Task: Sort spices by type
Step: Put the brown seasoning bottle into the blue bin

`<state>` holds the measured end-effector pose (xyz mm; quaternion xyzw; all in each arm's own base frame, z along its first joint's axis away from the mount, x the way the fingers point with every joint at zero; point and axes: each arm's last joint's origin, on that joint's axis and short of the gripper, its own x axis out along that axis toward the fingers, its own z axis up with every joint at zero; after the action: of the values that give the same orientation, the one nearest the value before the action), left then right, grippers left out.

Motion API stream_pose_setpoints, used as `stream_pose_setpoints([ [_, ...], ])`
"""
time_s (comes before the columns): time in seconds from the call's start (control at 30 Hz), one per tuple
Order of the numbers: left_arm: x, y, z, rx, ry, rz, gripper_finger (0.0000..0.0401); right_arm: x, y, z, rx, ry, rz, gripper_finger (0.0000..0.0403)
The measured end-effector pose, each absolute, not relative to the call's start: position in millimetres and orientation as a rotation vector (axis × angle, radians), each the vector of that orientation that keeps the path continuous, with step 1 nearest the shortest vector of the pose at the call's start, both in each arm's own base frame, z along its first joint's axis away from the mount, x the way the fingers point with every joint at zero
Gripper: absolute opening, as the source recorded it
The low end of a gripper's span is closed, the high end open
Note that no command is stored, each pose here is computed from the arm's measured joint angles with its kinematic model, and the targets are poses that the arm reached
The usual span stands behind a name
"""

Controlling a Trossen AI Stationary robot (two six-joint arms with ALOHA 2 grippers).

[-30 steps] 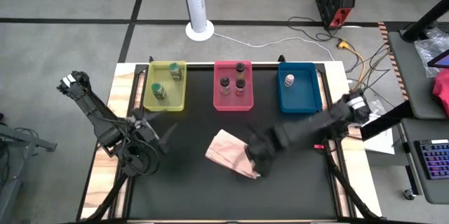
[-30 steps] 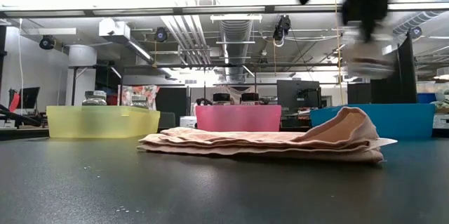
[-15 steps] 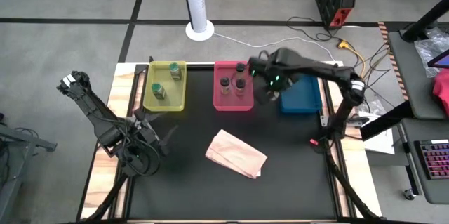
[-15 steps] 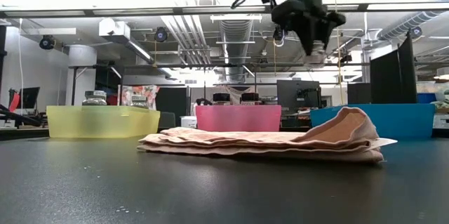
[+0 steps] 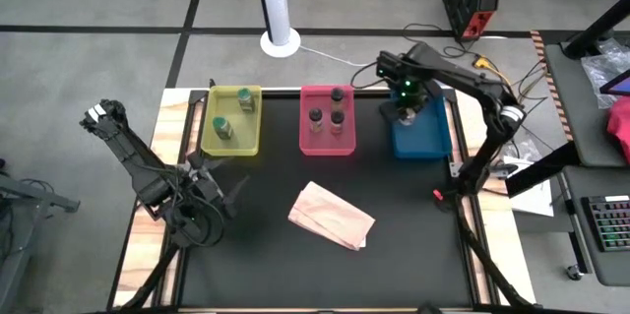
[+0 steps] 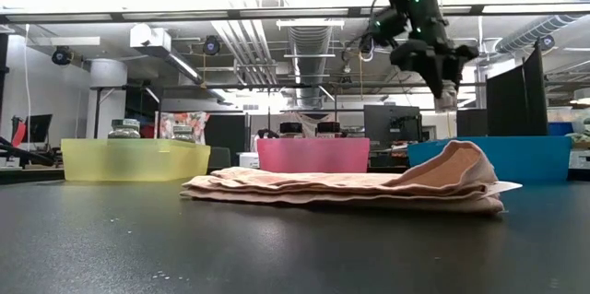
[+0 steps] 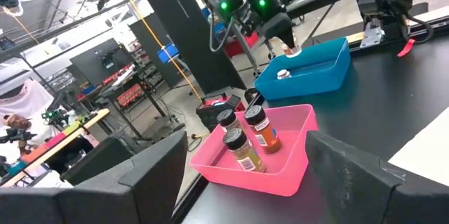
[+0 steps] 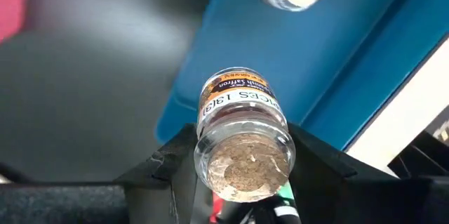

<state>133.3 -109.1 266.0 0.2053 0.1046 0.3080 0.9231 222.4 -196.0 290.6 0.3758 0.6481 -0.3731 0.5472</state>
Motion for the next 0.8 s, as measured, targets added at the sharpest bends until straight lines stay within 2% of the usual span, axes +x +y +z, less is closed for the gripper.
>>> stream_pose_setpoints([
  [0.47,133,-109,266,0.409,0.21,0.634,0.0274,187,-204,231,0.967,1.453,-0.877,0.0166],
  [0.8,134,-109,266,0.392,0.208,0.631,0.0274,182,-201,195,0.942,1.419,-0.88,0.0166],
])
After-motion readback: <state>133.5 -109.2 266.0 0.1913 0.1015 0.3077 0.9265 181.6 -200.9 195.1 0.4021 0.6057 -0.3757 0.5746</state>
